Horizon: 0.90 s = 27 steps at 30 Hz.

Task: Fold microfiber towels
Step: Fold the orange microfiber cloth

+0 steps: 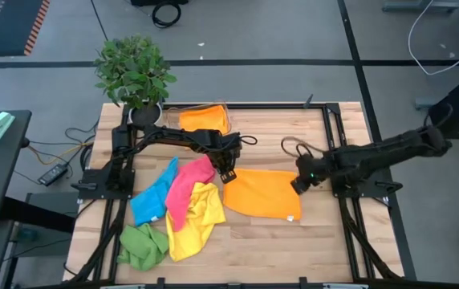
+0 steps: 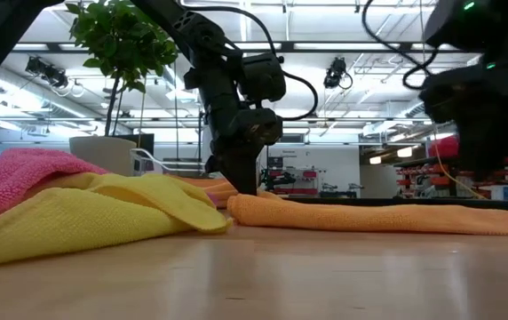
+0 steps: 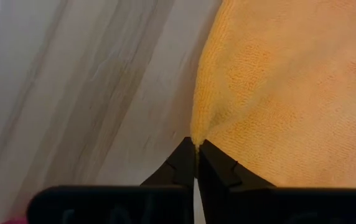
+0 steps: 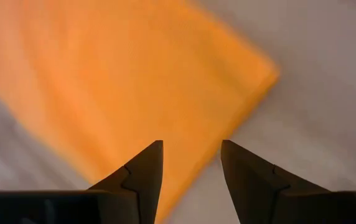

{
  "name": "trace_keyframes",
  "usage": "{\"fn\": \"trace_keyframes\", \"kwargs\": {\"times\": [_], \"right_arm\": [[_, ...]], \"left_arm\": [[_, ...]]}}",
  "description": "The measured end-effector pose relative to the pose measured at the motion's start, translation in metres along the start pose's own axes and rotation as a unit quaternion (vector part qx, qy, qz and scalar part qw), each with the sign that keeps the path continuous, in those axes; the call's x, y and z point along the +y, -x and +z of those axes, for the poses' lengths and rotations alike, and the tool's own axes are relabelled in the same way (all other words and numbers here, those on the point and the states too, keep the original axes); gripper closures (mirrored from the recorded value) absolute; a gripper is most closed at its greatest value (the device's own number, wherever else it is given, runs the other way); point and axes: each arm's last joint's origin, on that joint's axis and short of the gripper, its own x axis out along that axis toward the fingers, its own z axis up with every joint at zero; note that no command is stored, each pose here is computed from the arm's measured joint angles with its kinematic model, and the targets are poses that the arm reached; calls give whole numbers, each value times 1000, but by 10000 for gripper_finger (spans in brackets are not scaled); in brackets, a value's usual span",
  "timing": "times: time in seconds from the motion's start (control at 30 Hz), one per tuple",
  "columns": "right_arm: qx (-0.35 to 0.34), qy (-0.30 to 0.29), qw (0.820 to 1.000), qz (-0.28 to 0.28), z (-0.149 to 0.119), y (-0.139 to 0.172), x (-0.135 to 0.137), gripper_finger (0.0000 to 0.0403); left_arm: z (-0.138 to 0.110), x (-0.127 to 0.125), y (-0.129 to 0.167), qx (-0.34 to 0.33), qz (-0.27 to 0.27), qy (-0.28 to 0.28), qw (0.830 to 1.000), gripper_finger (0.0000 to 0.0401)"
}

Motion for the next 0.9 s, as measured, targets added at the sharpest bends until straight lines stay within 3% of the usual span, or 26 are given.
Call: {"fn": "trace_keyframes", "kwargs": {"times": [0.17,0.37,0.9], "right_arm": [[7,-27,1000,1,20,-3,-12,233],[49,-53,997,32,19,-26,-31,233],[6,-59,998,23,18,-33,-36,239]], "left_arm": [[0,0,0,1,0,1,1000,388],[0,0,0,1,0,8,1000,383],[-1,0,0,5,1,9,1000,381]]}}
